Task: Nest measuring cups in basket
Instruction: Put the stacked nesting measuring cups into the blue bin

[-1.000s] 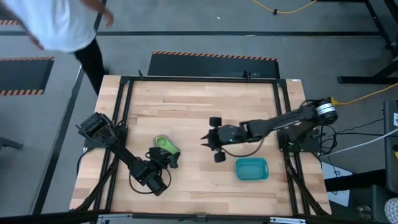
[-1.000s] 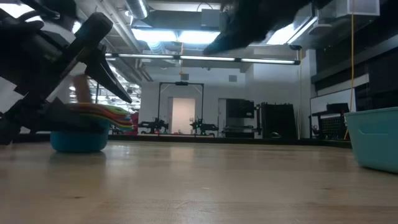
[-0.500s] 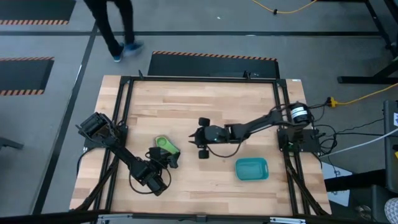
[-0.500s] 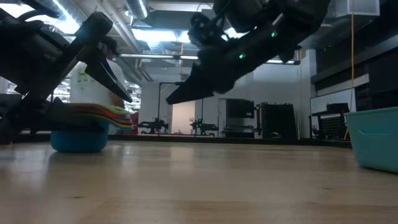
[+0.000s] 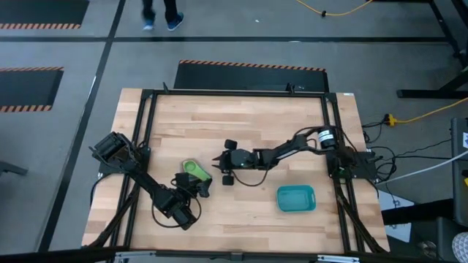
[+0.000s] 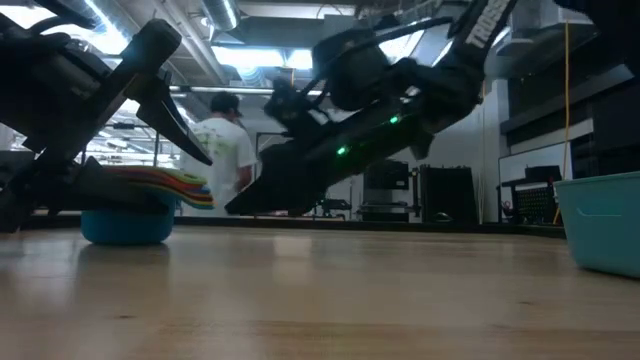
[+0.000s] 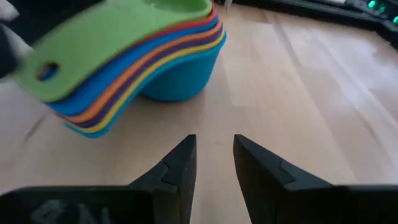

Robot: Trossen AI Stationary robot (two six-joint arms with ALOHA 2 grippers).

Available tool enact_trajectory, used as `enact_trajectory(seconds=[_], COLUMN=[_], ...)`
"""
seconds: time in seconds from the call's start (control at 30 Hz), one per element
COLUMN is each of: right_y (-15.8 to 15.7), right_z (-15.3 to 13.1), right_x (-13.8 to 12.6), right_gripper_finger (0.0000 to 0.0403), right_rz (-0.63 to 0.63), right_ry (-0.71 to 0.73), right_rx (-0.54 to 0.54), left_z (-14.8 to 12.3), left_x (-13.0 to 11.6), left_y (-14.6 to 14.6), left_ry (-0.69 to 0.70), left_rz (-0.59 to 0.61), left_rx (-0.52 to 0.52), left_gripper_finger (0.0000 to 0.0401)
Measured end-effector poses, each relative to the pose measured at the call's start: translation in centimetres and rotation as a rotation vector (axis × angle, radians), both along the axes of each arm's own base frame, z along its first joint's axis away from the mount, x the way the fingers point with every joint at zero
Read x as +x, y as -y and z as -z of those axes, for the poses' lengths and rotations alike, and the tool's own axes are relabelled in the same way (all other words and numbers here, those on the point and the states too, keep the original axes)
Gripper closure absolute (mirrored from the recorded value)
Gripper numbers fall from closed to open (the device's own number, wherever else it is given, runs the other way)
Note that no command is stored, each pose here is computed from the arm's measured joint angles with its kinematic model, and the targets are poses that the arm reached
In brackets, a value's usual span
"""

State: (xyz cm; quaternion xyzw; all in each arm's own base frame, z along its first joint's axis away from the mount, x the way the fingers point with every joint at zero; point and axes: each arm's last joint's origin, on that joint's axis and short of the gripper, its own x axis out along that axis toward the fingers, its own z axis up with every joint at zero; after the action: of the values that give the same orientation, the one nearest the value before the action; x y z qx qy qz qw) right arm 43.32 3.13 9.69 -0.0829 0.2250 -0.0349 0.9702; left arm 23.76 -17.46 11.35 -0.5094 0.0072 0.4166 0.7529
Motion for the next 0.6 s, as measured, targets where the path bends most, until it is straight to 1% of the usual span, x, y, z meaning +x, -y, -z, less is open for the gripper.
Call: enact_trajectory(seconds=[0.17,0.27,0.47,0.6], right_y=[-0.2,-0.3,-1.5,-2.6], right_z=[0.9,1.1,1.0,0.9], right_x=[1.8,2.4,2.7,2.6], right_gripper_finger=[0.0291,0.0291,0.0291,0.0291], right_rz=[-0.003,-0.006,-0.141,-0.177], right_ry=[-0.067,-0.08,-0.076,-0.074], right_rx=[-0.005,-0.006,0.06,0.062], left_z=[0.0,0.0,0.0,0.0], left_x=[0.0,0.0,0.3,0.5], left_y=[0.0,0.0,-0.4,-0.7], left_ry=[0.001,0.001,0.0,-0.002], left_rz=[-0.001,-0.003,-0.019,-0.03], left_rx=[-0.003,-0.004,-0.005,-0.008], left_gripper_finger=[0.0126,0.0126,0.0126,0.0126])
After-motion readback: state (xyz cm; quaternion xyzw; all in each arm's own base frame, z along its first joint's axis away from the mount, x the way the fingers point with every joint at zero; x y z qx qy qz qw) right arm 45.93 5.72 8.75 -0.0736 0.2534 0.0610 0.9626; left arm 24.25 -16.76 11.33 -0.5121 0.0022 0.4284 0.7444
